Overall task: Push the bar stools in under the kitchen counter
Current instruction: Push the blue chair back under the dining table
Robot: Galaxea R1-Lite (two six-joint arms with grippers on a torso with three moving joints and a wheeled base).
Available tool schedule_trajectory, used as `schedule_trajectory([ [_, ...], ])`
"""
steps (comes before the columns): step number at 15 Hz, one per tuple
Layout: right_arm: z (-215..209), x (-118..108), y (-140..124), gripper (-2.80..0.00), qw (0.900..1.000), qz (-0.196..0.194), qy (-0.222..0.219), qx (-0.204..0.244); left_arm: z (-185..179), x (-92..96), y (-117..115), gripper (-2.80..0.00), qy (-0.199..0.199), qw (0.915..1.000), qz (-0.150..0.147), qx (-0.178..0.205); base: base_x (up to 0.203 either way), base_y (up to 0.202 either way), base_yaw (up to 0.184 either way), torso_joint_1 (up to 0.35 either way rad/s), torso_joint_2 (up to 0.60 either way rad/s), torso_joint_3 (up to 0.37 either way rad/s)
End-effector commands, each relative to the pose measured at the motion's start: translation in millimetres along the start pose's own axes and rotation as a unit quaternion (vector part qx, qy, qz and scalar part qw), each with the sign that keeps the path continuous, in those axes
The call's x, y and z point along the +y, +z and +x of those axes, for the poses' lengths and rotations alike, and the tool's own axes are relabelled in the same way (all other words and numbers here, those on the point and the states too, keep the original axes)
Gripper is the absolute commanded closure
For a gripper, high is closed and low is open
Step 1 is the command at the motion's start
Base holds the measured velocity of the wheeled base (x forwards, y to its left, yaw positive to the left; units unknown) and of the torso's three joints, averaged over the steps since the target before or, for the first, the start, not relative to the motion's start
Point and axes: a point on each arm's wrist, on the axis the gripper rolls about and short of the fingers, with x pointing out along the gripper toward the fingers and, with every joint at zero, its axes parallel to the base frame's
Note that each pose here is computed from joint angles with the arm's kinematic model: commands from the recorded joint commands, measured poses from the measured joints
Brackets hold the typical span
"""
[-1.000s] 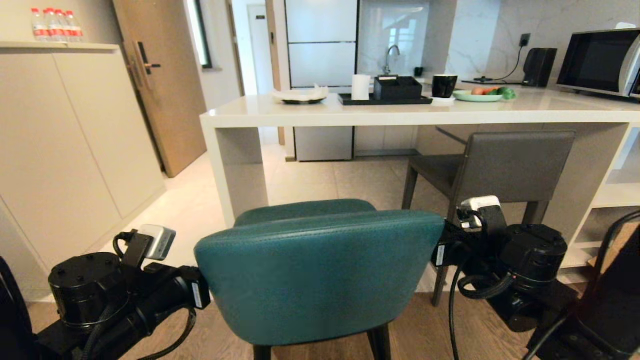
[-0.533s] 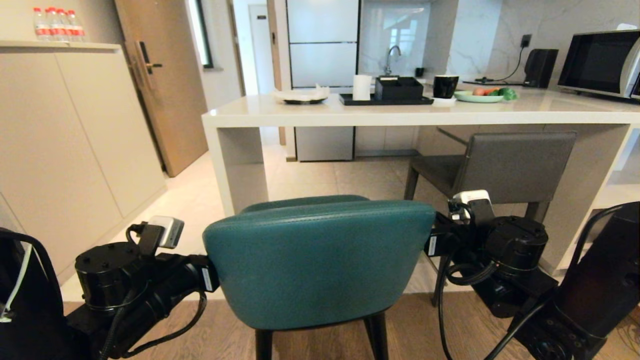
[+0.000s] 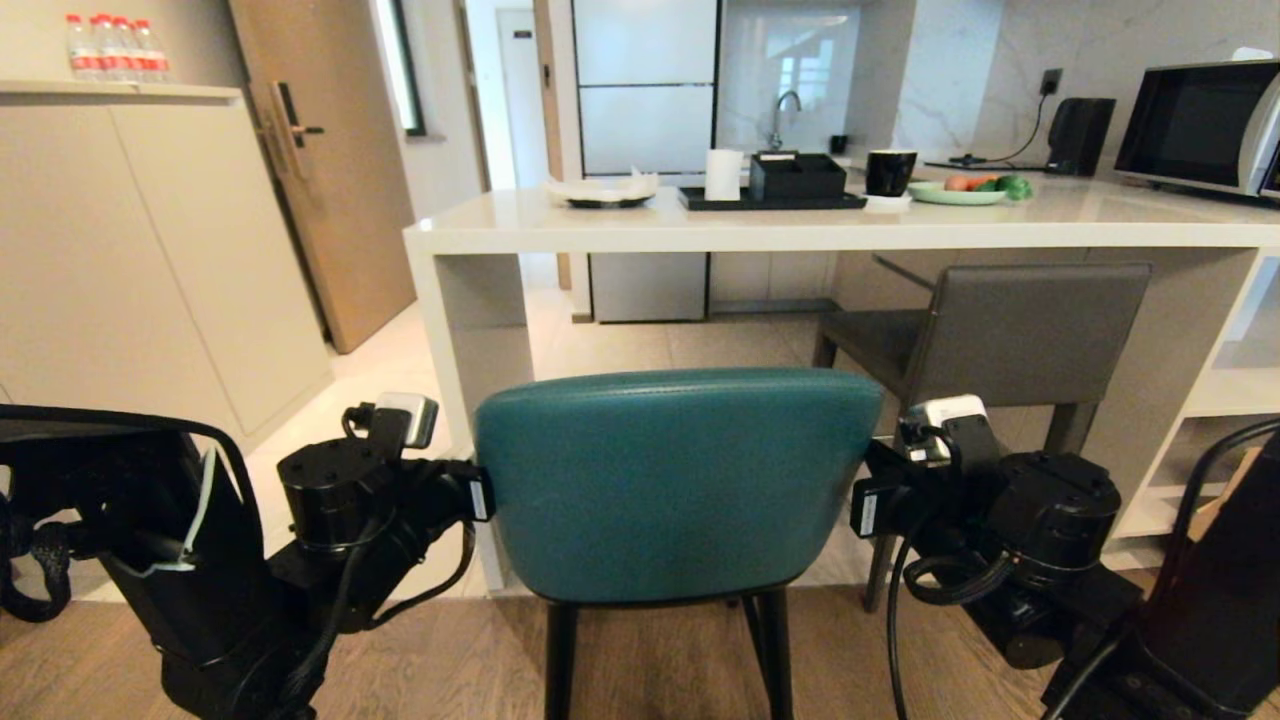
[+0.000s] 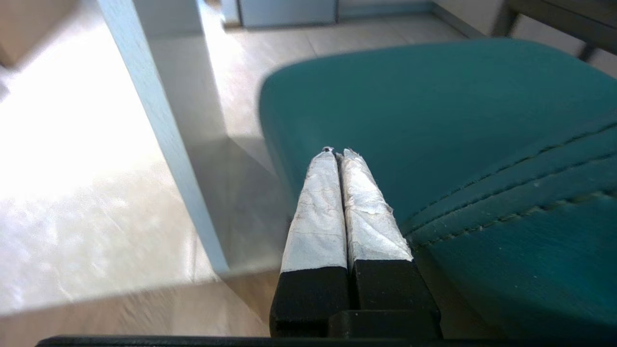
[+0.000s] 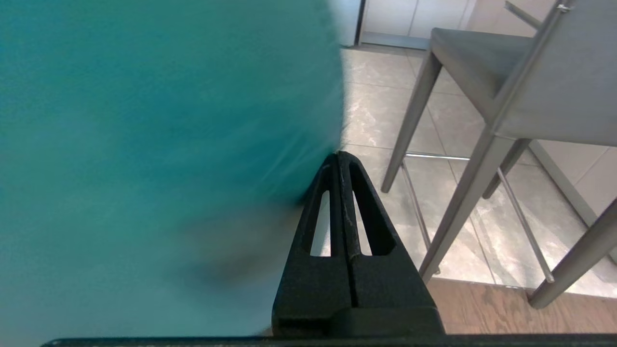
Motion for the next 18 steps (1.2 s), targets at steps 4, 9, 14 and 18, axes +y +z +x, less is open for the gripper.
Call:
schedule_trajectory([
  [4,15,5,0,0.0,1.0,0.004,0.001,-0.014,-20,0.5,-12,0.0,-0.004,0.9994,0.001,0.035,0.0,0.0,0.0,0.0,0.0,0.0],
  [9,52,2,1,0.0,0.999,0.006,-0.021,-0.026,-22,-12.9,-13,0.0,-0.025,0.999,-0.001,0.036,0.0,0.0,0.0,0.0,0.0,0.0],
  [14,50,-15,-1,0.0,0.999,0.008,-0.041,-0.019,3,-18.4,-4,0.0,-0.026,0.9997,-0.001,-0.005,0.0,0.0,0.0,0.0,0.0,0.0],
  [18,41,-19,2,0.0,0.999,0.007,-0.026,-0.018,20,-21.5,-1,0.0,-0.022,0.9995,-0.002,-0.02,0.0,0.0,0.0,0.0,0.0,0.0],
])
